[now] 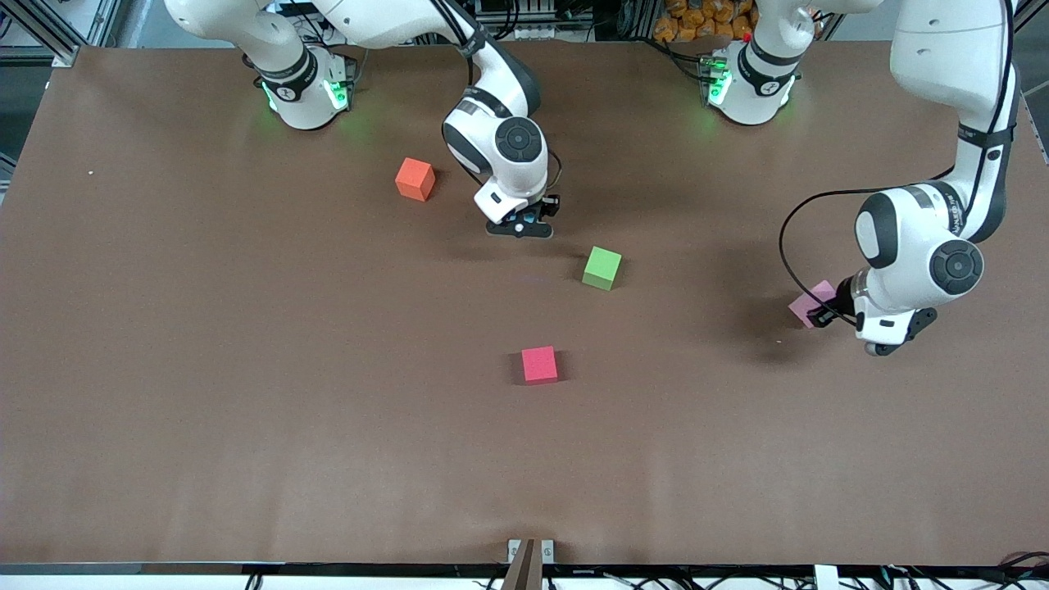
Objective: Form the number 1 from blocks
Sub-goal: 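Place cyan below purple with the right gripper while the left gripper carries pink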
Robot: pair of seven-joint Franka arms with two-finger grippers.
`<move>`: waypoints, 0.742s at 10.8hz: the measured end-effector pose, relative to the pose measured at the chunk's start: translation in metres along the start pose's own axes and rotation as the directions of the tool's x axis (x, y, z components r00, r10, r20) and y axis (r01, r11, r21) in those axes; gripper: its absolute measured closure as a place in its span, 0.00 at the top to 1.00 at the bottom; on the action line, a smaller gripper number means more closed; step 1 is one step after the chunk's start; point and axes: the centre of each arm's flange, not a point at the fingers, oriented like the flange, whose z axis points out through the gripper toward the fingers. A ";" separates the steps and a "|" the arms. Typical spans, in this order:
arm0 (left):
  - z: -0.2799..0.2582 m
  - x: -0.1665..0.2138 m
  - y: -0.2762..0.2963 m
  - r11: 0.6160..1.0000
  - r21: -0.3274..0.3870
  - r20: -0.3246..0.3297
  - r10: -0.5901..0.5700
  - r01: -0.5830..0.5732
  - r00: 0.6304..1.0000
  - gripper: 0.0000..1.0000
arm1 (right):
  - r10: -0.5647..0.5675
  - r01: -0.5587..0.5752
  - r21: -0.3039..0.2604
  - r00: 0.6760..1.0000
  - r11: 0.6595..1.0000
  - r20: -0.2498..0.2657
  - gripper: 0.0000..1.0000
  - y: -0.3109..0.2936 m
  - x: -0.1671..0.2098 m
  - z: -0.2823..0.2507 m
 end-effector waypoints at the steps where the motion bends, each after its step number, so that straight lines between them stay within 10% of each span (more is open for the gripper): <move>1: -0.019 0.001 0.007 1.000 -0.005 0.003 0.010 -0.010 1.000 0.56 | 0.010 -0.010 0.009 1.000 1.000 -0.007 0.89 -0.001 0.003 -0.005; 8: -0.112 -0.060 0.110 0.977 -0.024 0.029 0.215 -0.214 0.976 0.56 | 0.076 -0.071 0.081 0.995 0.994 -0.059 1.00 0.097 0.136 -0.076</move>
